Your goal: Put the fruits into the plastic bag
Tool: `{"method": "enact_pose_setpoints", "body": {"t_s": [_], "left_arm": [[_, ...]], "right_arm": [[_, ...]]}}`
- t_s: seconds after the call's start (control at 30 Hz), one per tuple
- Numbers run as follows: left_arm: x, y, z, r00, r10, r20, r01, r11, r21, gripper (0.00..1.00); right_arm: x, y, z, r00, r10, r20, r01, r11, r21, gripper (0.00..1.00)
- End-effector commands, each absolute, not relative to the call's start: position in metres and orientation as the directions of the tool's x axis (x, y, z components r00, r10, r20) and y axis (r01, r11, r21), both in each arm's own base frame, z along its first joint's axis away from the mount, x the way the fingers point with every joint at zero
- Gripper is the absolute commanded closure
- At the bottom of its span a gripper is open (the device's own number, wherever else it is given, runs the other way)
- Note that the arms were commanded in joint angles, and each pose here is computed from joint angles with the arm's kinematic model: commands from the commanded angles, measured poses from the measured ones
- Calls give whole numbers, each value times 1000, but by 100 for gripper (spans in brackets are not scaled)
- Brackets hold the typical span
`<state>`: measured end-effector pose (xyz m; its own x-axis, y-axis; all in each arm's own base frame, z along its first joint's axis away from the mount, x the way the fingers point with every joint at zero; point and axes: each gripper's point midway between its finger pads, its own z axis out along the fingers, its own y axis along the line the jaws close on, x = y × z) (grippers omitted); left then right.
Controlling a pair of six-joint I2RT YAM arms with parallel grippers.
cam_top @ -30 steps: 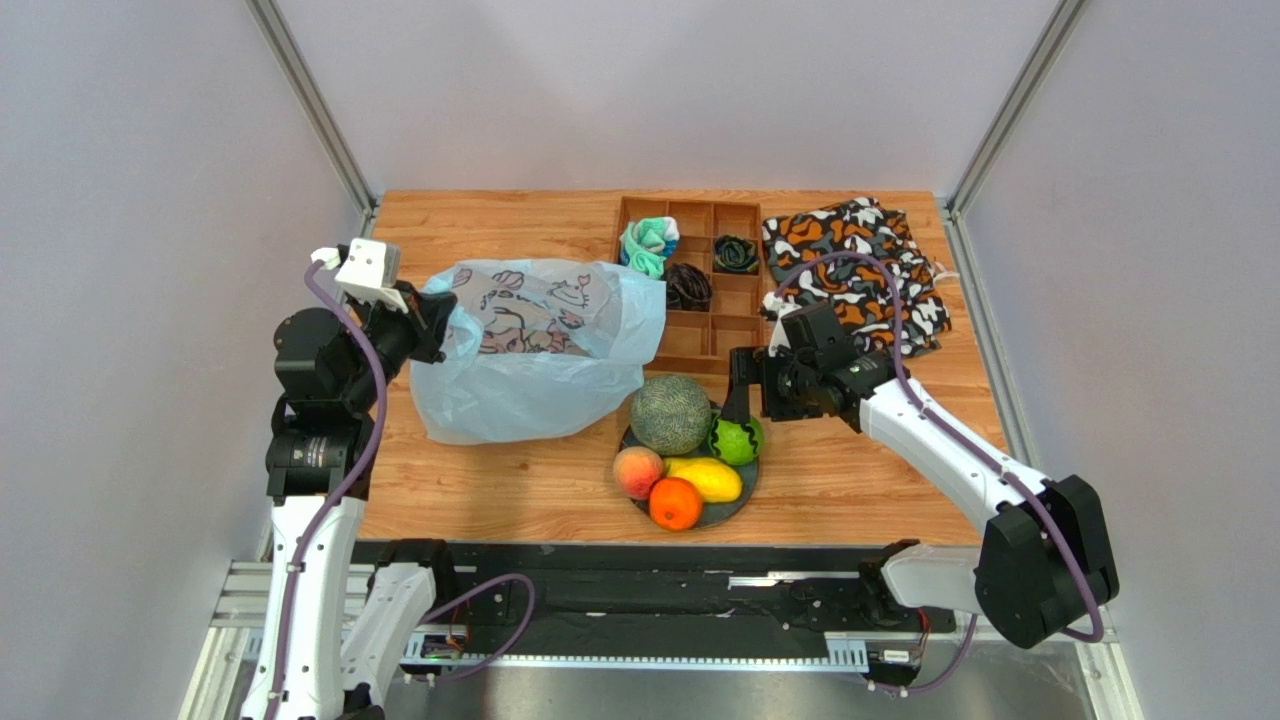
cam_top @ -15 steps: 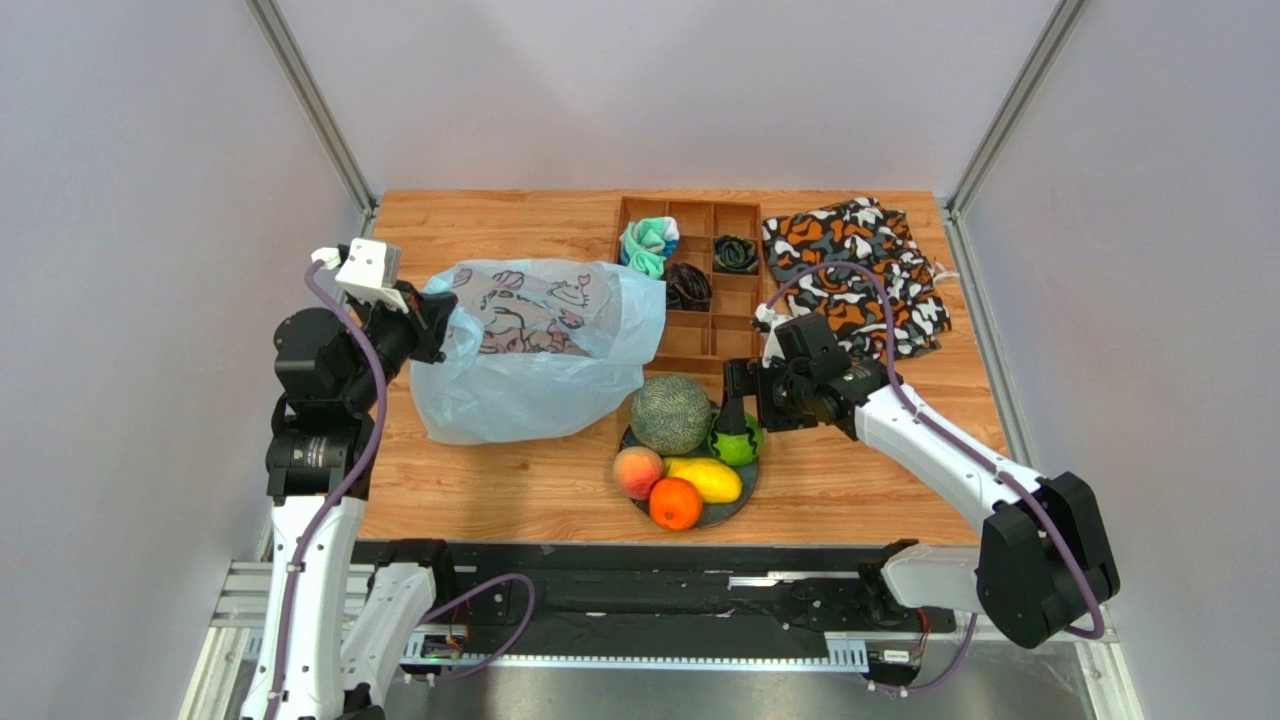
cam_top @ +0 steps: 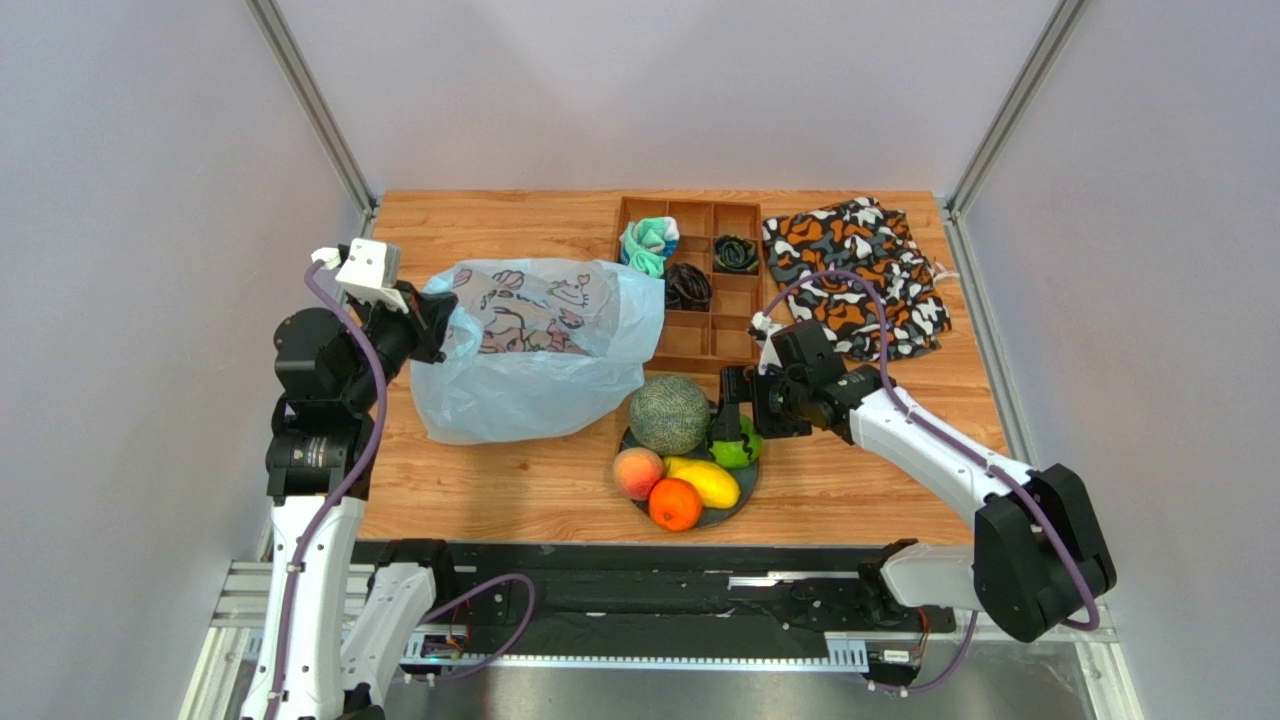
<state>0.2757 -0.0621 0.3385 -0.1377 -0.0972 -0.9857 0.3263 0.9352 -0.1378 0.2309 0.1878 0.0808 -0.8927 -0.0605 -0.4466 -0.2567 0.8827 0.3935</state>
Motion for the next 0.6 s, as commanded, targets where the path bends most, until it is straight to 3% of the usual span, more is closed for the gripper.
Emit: {"method": "enact_pose_setpoints", "body": {"t_s": [0.0,0.23,0.57], "left_arm": [[275,-65,347,-115,-103,-988,344,929,-137,100],[274,-66,348,-113,-104,-988,347,928,-137,100],[274,-65,348,-111,-104,-988,346,928,-137,100]], "right_arm": [[233,188,78,-888,-50,-457,-251,885,392,10],[233,183,82,-878,-52,-475,-253,894,370,33],[238,166,109,-831,-28,-556,-236,922,307,50]]}}
